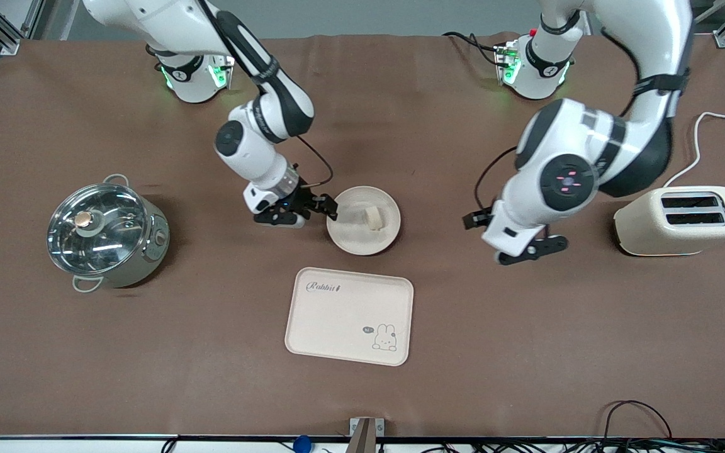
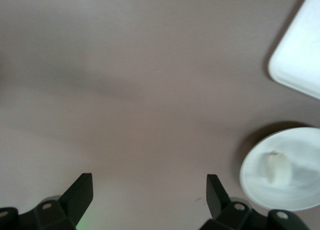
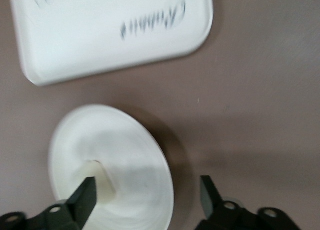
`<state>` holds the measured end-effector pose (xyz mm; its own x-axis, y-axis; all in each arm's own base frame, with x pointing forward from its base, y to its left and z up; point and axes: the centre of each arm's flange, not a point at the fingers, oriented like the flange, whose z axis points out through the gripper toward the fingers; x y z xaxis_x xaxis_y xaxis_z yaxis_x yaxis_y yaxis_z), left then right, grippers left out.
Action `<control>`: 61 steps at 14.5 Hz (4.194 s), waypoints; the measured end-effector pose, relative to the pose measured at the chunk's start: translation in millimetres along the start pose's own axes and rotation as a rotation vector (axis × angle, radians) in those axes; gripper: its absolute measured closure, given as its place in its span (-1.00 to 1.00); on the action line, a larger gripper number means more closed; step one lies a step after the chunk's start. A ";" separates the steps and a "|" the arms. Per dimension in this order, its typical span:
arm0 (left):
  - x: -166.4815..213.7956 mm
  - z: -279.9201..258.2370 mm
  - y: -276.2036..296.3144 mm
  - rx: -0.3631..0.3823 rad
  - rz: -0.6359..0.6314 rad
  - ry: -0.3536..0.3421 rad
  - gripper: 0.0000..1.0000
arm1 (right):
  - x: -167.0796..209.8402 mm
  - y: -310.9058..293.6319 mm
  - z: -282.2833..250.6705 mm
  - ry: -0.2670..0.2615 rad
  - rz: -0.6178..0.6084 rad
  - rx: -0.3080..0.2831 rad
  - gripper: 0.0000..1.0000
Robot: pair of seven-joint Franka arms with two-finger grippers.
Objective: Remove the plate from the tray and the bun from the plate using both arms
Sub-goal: 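Release the plate and withdraw the right gripper while the left gripper grasps the bun, then lift the cream bun with the left gripper and carry it toward the toaster, then lower the bun onto the table beside the toaster and open the left gripper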
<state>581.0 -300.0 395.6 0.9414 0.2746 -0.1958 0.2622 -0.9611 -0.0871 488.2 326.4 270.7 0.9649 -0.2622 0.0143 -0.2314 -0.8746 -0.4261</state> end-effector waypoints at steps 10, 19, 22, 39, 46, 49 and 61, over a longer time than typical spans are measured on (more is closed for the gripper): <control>-74.2 136.6 162.3 -0.164 -0.107 0.104 -0.94 | 130.4 156.1 -236.0 -0.124 -0.078 -0.177 -1.00; -116.5 208.4 192.7 -0.111 -0.081 0.066 -0.42 | 155.7 184.7 -441.7 -0.128 -0.199 -0.392 -1.00; -118.9 217.6 193.1 -0.105 -0.085 0.061 -0.11 | 138.5 171.9 -477.0 -0.076 -0.221 -0.420 -1.00; 100.3 113.7 -50.6 -0.022 -0.408 0.065 0.39 | 121.0 123.1 -501.0 -0.005 -0.310 -0.422 -1.00; 145.4 175.8 -111.4 -0.010 -0.496 0.005 0.32 | 122.1 126.1 -502.4 -0.006 -0.304 -0.424 -1.00; 156.4 186.4 -125.6 -0.023 -0.511 0.006 -0.04 | 121.3 126.4 -502.0 -0.014 -0.302 -0.425 -1.00; 125.3 -42.0 -149.0 -0.050 -0.257 0.133 -1.00 | 120.2 128.9 -501.7 -0.029 -0.294 -0.427 -1.00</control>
<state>668.9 -123.7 425.1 0.8616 0.5058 -0.0436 0.5025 -0.8619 -0.0687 512.0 -22.4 671.2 0.9984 0.0256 0.0498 0.0256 -0.9997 -0.0006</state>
